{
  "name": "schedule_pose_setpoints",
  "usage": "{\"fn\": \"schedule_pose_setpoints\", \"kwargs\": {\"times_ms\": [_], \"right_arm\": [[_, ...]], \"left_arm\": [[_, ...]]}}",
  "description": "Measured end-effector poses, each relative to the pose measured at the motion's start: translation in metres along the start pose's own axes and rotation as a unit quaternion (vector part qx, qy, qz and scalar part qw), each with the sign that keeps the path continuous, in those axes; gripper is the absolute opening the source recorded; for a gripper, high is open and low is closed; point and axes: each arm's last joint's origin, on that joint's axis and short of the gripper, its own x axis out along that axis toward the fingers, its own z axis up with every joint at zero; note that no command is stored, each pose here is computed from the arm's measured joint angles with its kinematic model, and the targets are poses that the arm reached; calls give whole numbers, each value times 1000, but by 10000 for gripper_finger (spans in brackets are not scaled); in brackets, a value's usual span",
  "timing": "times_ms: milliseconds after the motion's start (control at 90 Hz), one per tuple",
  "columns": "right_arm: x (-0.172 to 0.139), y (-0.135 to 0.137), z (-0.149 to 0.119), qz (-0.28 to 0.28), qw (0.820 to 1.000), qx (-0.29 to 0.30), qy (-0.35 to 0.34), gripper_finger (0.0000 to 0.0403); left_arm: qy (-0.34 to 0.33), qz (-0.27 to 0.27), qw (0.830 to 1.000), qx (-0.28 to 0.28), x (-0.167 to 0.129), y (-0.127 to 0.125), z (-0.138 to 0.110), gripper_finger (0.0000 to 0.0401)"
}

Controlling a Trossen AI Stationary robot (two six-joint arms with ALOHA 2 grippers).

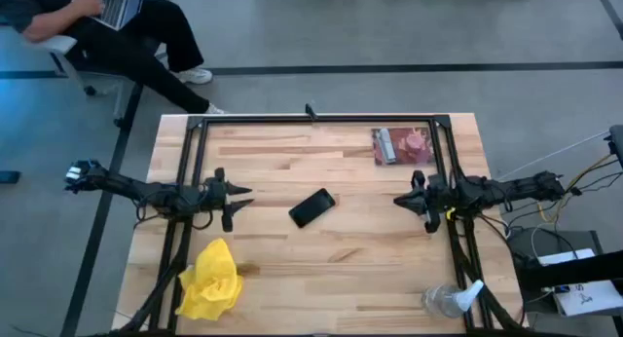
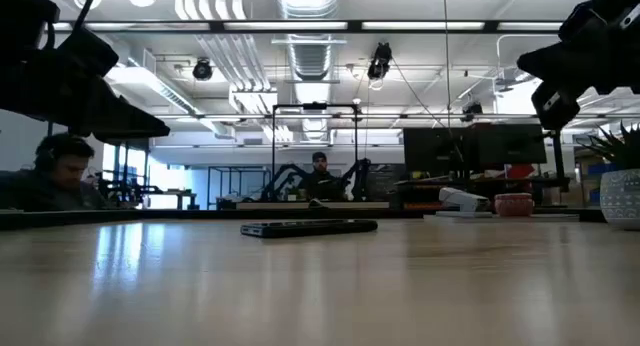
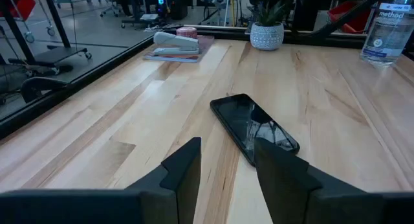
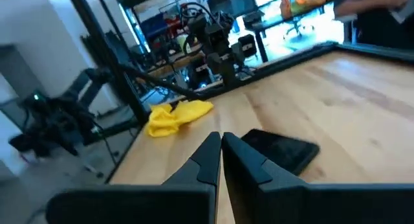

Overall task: Apply microfiber cloth
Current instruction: Spray the black cellphone with the spray bottle

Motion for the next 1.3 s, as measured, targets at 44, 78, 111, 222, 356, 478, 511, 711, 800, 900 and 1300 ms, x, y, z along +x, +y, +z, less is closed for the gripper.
{"fn": "schedule_pose_setpoints", "kwargs": {"times_ms": [44,78,111,222,356,478,511,711,800,900,1300], "right_arm": [[0,2,3,13,1000,10,-13,0],[0,3,5,25,999,11,-24,0],[1,5,8,37,999,12,-32,0],[1,8,14,57,997,7,-60,0],[3,8,13,56,997,6,-58,0],[5,8,12,51,997,17,-50,0],[5,7,12,45,997,18,-52,0],[7,8,15,36,997,-8,-69,0],[10,9,13,60,996,-25,-54,0],[15,10,8,68,997,-37,-25,0],[38,20,5,102,987,-113,-46,0]], "left_arm": [[0,0,1000,0,0,0,0,128],[0,0,1000,0,0,0,0,128],[0,0,1000,0,0,0,0,128],[0,0,1000,0,0,0,0,128],[-2,0,1000,-1,0,0,0,128],[-35,11,999,27,0,0,7,128],[-49,10,999,22,0,0,10,128],[-148,-19,977,-154,-5,-1,31,128],[-172,-6,974,-145,-6,0,36,128],[-183,-32,972,-143,-5,-2,39,128],[-175,-86,972,-131,17,-17,37,128]]}}
